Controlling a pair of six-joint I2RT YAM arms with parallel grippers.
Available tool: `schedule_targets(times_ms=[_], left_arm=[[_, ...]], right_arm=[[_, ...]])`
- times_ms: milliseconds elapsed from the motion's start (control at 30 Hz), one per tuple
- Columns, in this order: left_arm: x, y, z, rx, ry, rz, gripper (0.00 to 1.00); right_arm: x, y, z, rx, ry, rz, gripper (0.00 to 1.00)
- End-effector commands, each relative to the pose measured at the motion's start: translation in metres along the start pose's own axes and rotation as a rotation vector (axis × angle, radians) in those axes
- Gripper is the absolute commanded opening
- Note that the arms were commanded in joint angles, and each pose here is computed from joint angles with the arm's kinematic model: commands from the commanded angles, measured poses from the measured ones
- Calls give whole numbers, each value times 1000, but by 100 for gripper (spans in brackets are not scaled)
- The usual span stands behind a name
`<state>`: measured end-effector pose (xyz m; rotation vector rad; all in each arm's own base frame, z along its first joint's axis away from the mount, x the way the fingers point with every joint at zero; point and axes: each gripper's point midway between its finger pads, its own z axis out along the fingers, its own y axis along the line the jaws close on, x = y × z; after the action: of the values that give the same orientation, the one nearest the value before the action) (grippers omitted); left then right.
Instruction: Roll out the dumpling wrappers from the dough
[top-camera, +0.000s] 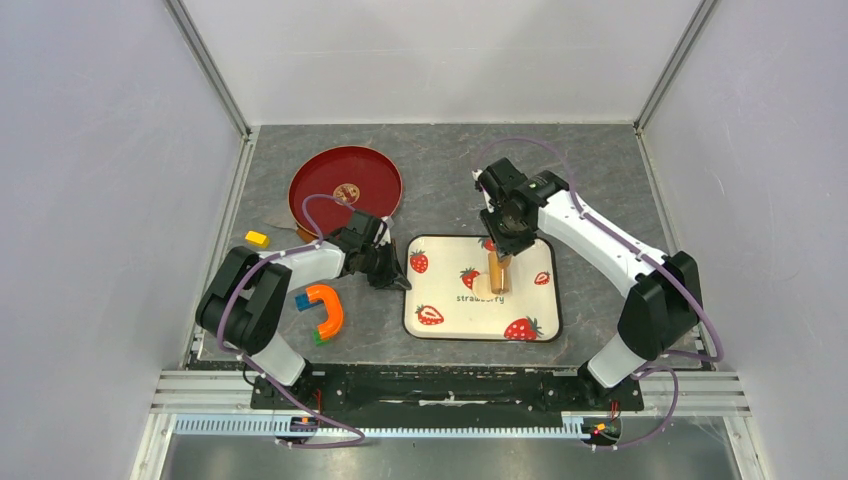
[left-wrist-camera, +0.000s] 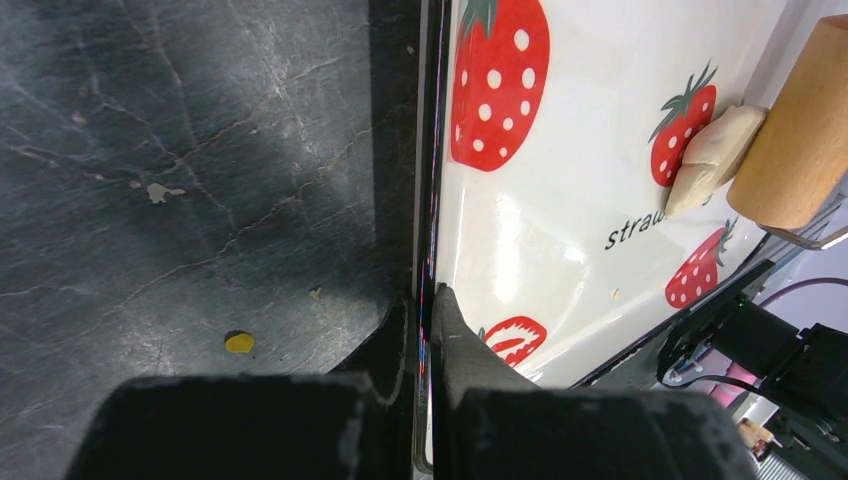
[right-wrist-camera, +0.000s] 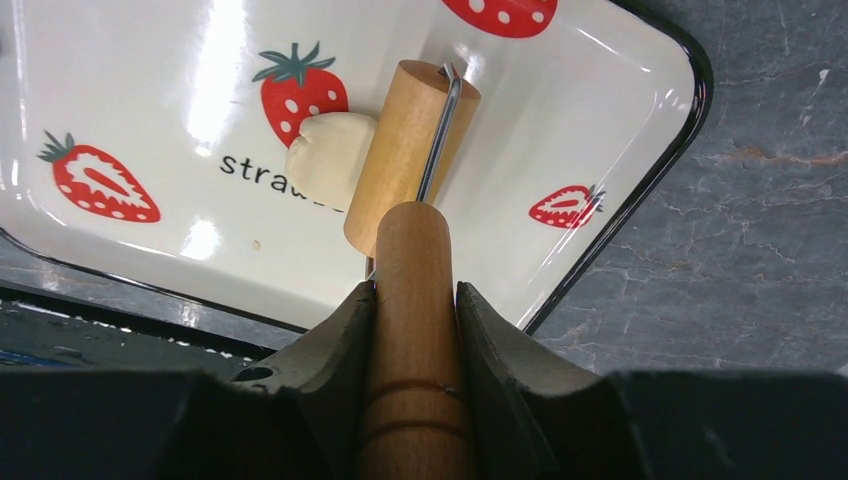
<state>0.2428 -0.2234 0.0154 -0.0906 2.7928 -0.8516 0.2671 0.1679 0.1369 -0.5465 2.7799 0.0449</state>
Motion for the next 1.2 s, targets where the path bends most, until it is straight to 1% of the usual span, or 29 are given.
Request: schedule_targets(times_ms=[0, 267, 500, 633, 867, 967, 1167], left_arm=[[29, 60, 12, -243, 67, 11, 2], [29, 60, 12, -245, 69, 13, 2], [29, 60, 13, -245, 72, 13, 2], [30, 59, 14, -245, 76, 16, 2], [31, 59, 14, -245, 77, 15, 2], [30, 59, 14, -244, 75, 16, 2], [31, 59, 15, -244, 80, 19, 2]], right_arm=[[3, 0, 11, 1, 1, -19, 0], [15, 3, 26, -13, 36, -27, 0], [16, 8, 29, -42, 37, -30, 0], [8, 8, 21, -42, 6, -21, 0], [-19, 8, -15, -44, -75, -2, 0], [-26, 8, -23, -43, -89, -2, 0], [-19, 8, -7, -35, -39, -13, 0]])
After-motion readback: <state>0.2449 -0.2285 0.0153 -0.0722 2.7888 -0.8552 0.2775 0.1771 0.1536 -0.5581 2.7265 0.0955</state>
